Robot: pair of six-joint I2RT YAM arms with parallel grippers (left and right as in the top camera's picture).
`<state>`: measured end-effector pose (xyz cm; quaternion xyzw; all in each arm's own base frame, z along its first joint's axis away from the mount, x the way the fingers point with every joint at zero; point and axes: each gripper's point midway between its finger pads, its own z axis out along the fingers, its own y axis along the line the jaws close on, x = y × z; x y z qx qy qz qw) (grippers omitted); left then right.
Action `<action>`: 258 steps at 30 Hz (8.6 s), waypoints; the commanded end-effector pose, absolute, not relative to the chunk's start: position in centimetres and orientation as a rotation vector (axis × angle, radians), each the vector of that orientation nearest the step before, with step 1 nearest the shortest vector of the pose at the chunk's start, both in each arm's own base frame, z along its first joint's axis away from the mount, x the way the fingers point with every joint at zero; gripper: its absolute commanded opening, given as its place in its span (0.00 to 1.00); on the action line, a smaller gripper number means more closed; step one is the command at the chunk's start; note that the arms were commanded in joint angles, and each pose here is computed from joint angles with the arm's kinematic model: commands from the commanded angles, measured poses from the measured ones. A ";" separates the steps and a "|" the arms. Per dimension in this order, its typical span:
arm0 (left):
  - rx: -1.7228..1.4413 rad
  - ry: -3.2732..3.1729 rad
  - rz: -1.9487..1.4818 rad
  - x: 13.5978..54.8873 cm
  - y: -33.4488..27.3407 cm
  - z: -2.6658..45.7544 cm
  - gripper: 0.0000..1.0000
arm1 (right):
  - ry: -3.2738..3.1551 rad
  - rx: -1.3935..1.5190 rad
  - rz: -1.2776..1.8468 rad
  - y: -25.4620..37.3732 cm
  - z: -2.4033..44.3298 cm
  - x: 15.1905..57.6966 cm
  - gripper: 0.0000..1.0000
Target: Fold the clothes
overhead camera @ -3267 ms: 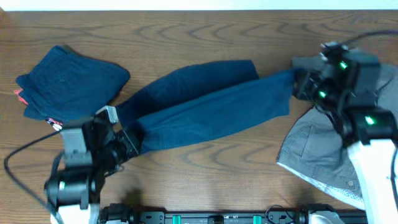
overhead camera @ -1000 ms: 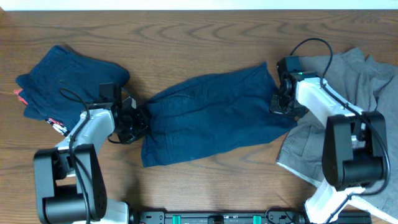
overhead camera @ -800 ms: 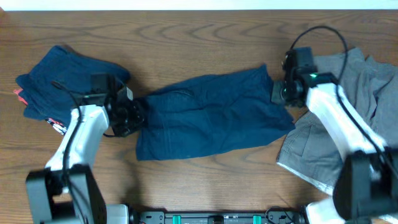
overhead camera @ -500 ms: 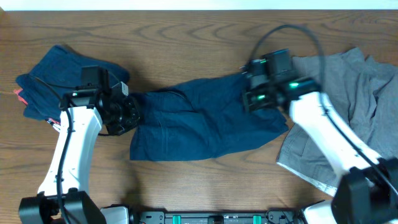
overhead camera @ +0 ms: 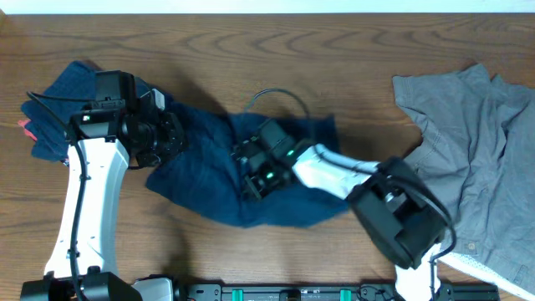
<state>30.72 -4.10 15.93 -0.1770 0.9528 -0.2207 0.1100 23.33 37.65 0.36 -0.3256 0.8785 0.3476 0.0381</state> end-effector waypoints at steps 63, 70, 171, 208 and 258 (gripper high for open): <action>-0.184 2.456 -0.462 37.9 -18.4 18.8 0.48 | 2.994 0.375 -0.151 4.4 9.9 29.0 0.04; -0.060 2.436 -0.384 41.8 -18.0 15.5 0.48 | 2.802 -0.323 0.698 15.1 17.1 28.5 0.11; -0.039 2.525 -0.436 44.5 -3.6 15.9 0.06 | 2.905 0.096 0.107 5.6 9.0 29.0 0.34; -0.420 2.360 -0.451 42.3 8.6 19.8 0.98 | 2.828 0.060 0.323 8.2 10.2 30.5 0.62; -0.139 2.325 -0.222 16.9 -3.1 18.4 0.98 | 2.300 0.294 0.129 0.1 17.4 17.3 0.99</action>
